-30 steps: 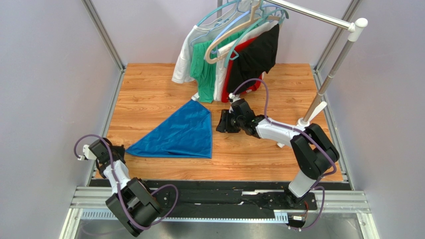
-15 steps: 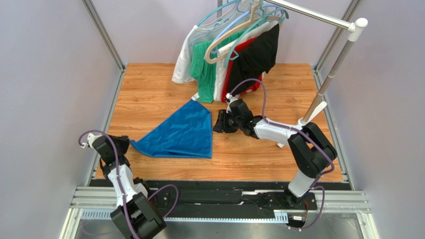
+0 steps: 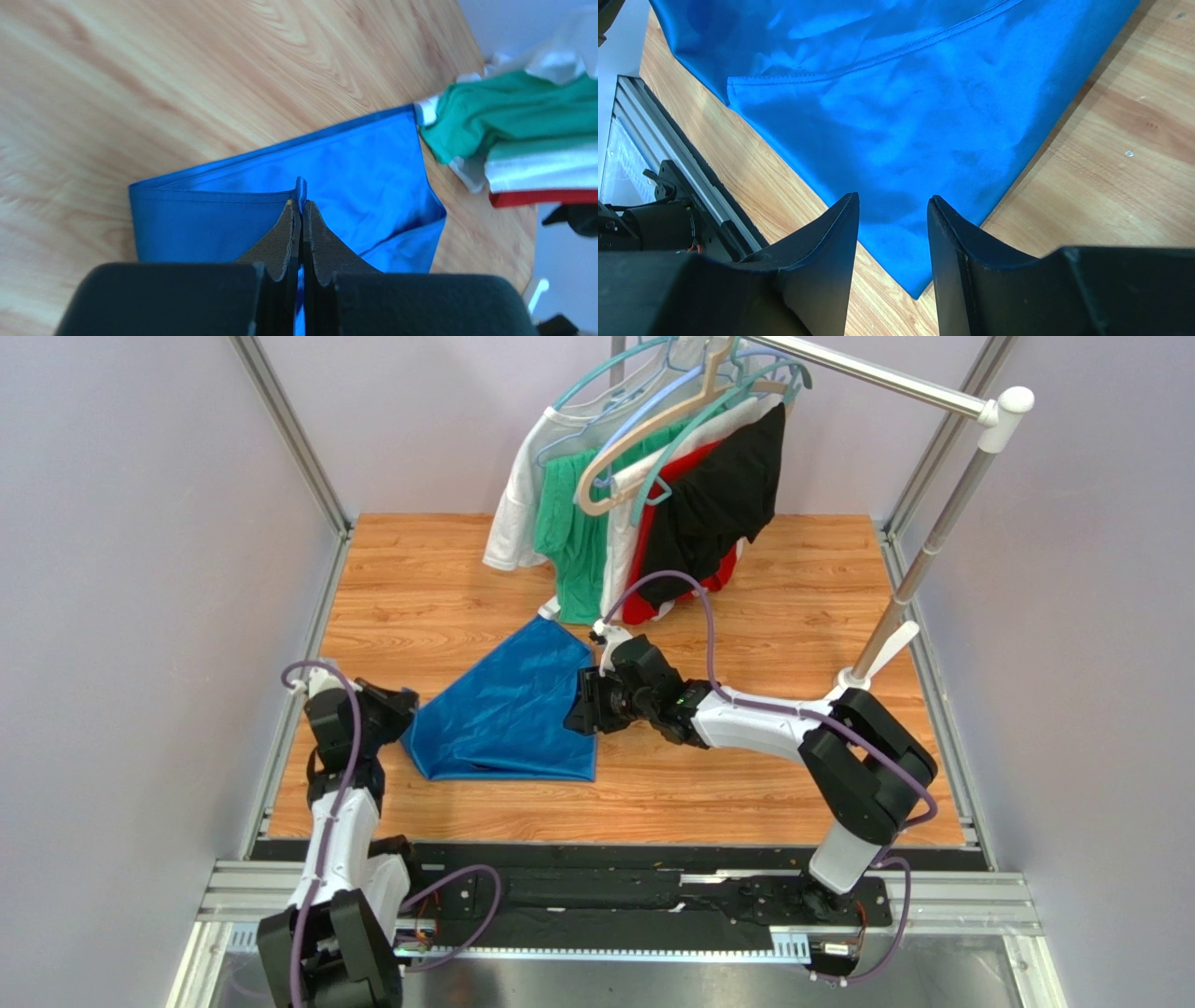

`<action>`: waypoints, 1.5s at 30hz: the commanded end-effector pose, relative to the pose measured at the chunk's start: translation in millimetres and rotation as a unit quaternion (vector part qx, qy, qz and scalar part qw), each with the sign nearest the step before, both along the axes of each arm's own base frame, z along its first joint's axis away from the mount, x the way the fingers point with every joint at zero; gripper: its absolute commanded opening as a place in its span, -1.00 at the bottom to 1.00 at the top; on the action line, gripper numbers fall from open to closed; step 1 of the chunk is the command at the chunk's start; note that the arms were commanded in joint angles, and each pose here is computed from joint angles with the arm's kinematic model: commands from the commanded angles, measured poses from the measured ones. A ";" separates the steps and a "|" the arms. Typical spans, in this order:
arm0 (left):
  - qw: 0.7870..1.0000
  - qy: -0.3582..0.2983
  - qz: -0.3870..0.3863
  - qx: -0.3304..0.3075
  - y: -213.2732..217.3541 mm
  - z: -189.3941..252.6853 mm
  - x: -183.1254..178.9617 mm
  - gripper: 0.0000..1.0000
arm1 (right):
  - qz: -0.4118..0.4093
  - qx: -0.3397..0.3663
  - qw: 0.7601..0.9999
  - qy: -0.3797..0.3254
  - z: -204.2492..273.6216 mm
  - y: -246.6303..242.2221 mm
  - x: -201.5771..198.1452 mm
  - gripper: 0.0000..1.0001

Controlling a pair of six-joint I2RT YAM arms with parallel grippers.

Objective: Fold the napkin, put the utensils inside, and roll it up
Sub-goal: Fold the napkin

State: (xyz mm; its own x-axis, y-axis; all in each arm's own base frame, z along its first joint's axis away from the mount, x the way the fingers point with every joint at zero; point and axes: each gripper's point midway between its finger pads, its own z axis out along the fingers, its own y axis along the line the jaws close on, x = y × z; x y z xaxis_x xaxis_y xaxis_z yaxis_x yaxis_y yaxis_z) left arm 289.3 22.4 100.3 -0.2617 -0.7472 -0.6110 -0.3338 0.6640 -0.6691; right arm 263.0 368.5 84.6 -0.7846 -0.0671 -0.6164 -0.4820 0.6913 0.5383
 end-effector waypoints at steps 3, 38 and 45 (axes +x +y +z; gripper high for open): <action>0.991 -0.079 -0.102 0.046 -40.6 49.0 27.5 -1.00 | -0.024 0.013 0.999 -0.020 3.2 -1.7 10.1 -0.12; 0.855 -0.101 -0.475 0.182 -241.6 30.9 -14.0 -1.00 | -0.162 -0.071 0.984 -0.027 -22.4 -73.0 19.6 -0.12; 0.820 -0.090 -0.531 0.193 -267.2 11.5 -29.1 -1.00 | -0.180 -0.079 0.980 -0.020 -27.5 -84.0 15.8 -0.12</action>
